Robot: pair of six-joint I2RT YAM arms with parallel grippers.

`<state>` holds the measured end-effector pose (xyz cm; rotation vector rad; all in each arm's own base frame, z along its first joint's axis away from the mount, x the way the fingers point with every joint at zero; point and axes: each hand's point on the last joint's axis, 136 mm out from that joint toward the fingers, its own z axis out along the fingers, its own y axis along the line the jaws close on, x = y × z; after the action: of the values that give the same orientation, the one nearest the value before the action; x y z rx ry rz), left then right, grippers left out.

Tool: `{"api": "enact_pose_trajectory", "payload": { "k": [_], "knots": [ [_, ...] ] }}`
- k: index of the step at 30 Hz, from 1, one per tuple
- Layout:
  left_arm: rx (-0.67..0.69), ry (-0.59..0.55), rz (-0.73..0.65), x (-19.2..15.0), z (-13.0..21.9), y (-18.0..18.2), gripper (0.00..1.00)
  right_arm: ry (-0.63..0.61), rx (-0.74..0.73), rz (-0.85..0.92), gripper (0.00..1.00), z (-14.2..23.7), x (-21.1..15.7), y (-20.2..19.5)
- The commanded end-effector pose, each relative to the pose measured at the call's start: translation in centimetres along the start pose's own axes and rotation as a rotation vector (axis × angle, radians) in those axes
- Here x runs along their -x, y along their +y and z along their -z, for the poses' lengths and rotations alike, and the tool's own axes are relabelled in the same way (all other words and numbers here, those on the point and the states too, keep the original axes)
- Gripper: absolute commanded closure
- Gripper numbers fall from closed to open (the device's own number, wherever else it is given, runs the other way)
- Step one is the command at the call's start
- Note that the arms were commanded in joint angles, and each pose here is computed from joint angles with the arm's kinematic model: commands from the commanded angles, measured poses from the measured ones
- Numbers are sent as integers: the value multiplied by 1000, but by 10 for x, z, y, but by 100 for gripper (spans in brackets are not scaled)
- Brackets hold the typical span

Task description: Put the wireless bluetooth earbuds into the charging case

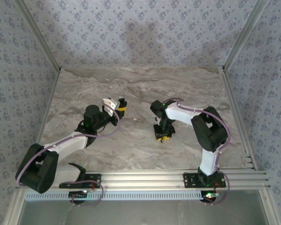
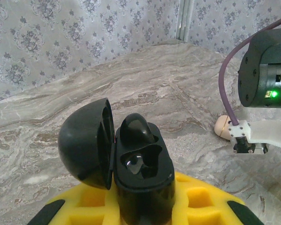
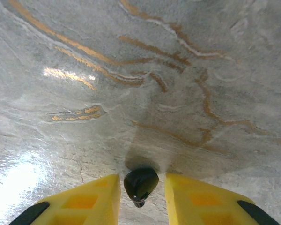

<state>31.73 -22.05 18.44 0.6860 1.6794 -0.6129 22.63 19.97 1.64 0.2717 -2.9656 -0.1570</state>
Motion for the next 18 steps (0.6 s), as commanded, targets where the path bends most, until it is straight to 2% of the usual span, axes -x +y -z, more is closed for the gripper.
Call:
{"api": "enact_pose_trajectory", "payload": {
  "k": [1, 5, 12, 15, 18],
  "knots": [
    [-19, -17, -3, 6, 1, -2, 86, -36, 11, 1, 67, -4, 16, 2],
    [-21, -15, -2, 6, 0, -2, 86, -40, 8, 2, 75, -5, 17, 2],
    [-64, -10, 2, -1, -4, -9, 86, -147, 45, -15, 79, 11, 26, 6],
    [-100, -11, 2, -6, -8, -17, 86, -237, 83, -34, 79, 20, 32, 8],
    [-140, -17, 0, -9, -13, -29, 86, -388, 135, -60, 80, 42, 44, 12]
  ]
}}
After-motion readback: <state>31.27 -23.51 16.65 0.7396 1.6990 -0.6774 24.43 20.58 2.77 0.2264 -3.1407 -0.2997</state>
